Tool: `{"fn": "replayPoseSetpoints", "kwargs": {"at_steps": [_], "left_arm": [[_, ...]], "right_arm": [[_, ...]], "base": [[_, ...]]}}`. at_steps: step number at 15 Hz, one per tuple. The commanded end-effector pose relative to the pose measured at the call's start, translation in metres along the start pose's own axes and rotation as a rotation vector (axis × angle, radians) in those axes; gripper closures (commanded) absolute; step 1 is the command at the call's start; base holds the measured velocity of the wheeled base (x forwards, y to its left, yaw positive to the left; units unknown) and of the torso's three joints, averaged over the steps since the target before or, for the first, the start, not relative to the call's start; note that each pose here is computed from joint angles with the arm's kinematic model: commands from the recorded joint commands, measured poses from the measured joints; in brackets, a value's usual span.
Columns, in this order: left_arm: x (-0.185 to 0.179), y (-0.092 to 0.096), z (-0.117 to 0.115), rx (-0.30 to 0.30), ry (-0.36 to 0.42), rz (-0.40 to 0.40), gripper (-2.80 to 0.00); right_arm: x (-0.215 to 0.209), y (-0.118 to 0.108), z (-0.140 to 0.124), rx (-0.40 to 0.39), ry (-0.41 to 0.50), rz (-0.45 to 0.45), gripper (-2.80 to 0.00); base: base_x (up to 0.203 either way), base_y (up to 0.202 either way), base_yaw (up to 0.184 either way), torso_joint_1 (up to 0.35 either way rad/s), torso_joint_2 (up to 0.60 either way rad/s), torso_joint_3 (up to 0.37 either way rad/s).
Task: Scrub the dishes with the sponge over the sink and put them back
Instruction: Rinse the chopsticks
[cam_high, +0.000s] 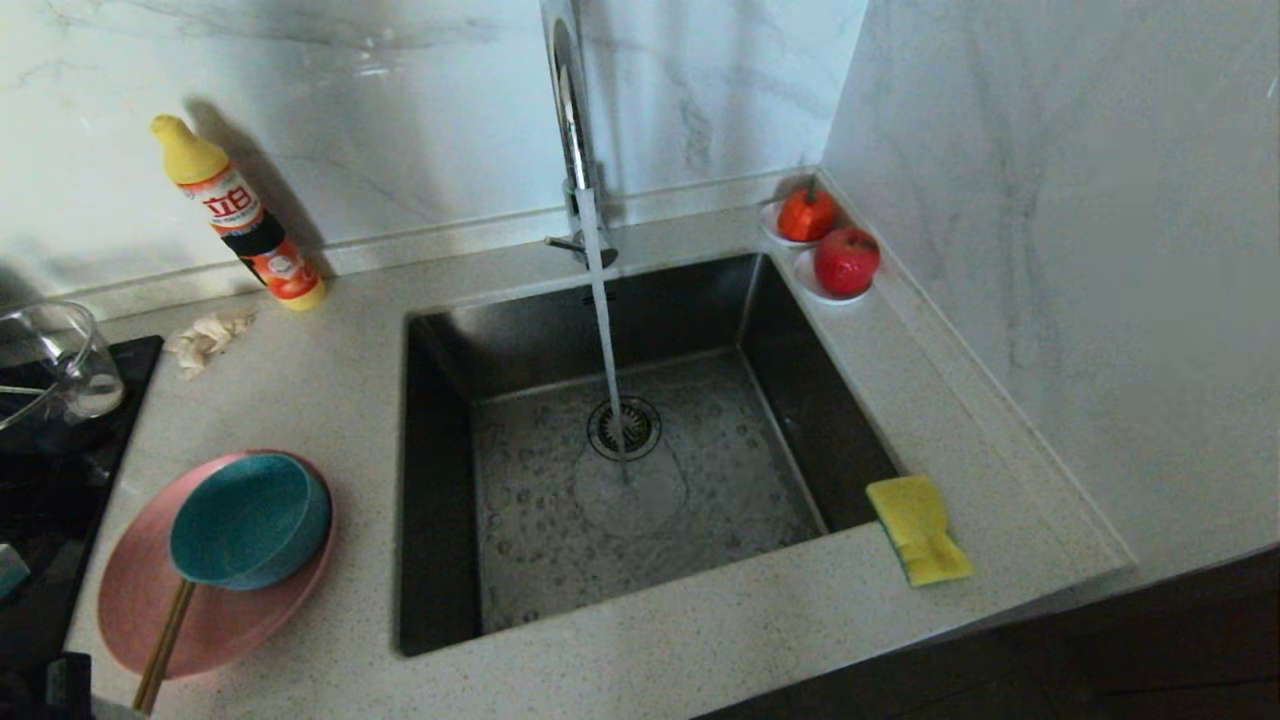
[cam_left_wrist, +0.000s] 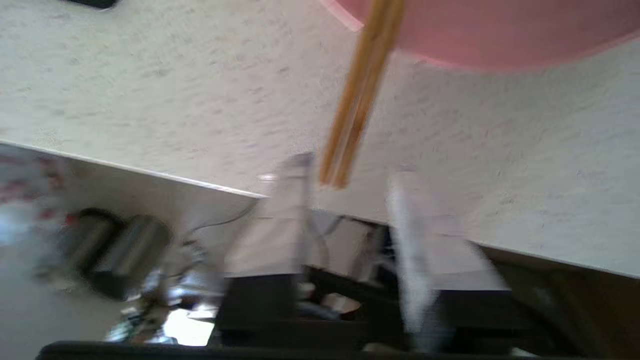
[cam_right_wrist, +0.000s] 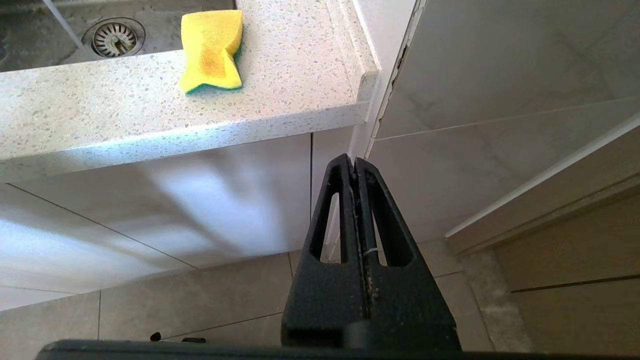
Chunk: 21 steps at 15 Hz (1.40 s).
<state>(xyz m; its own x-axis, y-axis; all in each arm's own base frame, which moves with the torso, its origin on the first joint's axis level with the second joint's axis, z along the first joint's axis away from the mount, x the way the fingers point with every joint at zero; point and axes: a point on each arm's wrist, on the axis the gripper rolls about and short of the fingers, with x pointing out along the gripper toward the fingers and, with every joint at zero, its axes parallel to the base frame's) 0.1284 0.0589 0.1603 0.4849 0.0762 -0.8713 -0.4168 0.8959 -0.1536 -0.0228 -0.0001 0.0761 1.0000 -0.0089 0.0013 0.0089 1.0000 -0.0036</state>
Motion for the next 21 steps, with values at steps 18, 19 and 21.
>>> {"fn": "replayPoseSetpoints", "kwargs": {"at_steps": [18,19,21], "left_arm": [[0.023,0.009,-0.008,-0.14,0.219,-0.036,-2.8],[0.025,0.009,-0.008,-0.142,0.231,-0.039,-2.8],[0.03,0.01,-0.007,-0.145,0.252,-0.04,-2.8]], "right_arm": [[0.0,0.0,0.0,-0.001,0.0,0.0,0.0],[0.0,0.0,0.0,-0.001,0.001,0.0,0.0],[0.0,0.0,0.0,0.0,0.002,0.0,0.0]], "base": [[0.0,0.0,0.0,0.0,0.0,0.0],[0.0,0.0,0.0,0.0,0.0,0.0],[0.0,0.0,0.0,0.0,0.0,0.0]]}}
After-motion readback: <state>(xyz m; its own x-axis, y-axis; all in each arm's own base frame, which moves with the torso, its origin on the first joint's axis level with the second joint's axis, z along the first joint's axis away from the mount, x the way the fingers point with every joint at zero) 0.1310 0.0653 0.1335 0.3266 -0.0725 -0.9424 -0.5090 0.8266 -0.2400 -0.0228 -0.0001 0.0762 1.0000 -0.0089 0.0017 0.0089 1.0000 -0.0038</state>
